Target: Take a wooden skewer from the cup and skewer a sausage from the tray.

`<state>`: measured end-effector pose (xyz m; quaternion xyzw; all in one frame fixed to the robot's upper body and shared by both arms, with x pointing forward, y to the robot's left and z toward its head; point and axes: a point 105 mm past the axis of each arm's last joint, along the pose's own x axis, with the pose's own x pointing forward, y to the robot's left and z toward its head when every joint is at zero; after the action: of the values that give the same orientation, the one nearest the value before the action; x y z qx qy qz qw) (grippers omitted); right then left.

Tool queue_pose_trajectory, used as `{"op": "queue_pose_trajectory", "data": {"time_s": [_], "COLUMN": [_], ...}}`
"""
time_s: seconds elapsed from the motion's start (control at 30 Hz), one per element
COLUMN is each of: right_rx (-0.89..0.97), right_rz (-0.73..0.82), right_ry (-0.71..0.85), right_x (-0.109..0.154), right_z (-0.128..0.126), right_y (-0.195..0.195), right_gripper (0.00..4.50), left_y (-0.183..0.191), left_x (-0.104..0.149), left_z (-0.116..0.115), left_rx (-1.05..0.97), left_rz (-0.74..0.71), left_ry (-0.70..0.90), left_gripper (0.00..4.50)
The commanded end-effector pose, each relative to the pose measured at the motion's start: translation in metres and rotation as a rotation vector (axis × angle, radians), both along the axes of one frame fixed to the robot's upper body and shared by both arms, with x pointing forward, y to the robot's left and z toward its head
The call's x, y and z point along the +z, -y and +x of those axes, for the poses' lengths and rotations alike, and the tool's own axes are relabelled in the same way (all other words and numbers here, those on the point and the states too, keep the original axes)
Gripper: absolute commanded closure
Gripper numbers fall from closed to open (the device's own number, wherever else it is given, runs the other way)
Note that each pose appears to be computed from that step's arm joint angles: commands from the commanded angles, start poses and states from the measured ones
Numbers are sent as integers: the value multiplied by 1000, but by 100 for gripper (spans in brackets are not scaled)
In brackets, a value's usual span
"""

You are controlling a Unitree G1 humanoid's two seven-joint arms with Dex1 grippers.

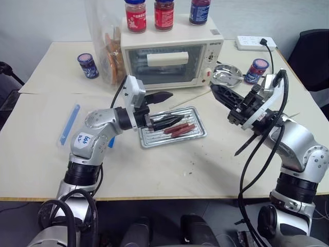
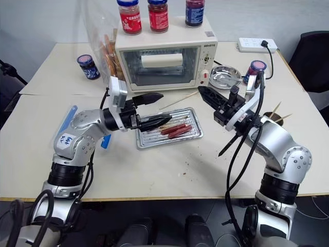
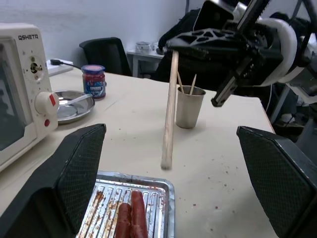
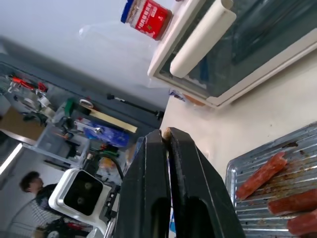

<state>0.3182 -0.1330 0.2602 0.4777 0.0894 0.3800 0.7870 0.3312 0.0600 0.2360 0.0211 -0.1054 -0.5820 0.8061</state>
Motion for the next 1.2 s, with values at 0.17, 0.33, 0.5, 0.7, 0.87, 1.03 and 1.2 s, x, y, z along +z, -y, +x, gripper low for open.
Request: {"op": "queue_pose_trajectory", "data": {"time_s": [0.17, 0.33, 0.5, 0.7, 0.87, 1.03, 1.2], "right_rx": [102, 115, 98, 90, 86, 81, 88], "right_rz": [6, 24, 35, 43, 45, 40, 45], "right_ry": [118, 145, 145, 140, 141, 137, 150], "right_x": [24, 29, 32, 32, 33, 32, 35], "right_z": [-10, -13, -10, -9, -10, -10, -10], "right_y": [-6, -8, -5, -3, -2, -1, -2], "right_gripper": [450, 450, 450, 450, 450, 450, 450], "left_y": [3, 10, 14, 16, 19, 21, 23], "left_x": [22, 22, 24, 31, 29, 28, 26], "left_z": [-4, -4, -5, -5, -9, -10, -10], "left_rx": [-21, -30, -36, -40, -50, -56, -62], "left_rz": [-104, -121, -145, -198, -194, -203, -207], "left_ry": [66, 62, 61, 54, 49, 39, 34], "left_gripper": [118, 182, 182, 261, 311, 311, 311]}}
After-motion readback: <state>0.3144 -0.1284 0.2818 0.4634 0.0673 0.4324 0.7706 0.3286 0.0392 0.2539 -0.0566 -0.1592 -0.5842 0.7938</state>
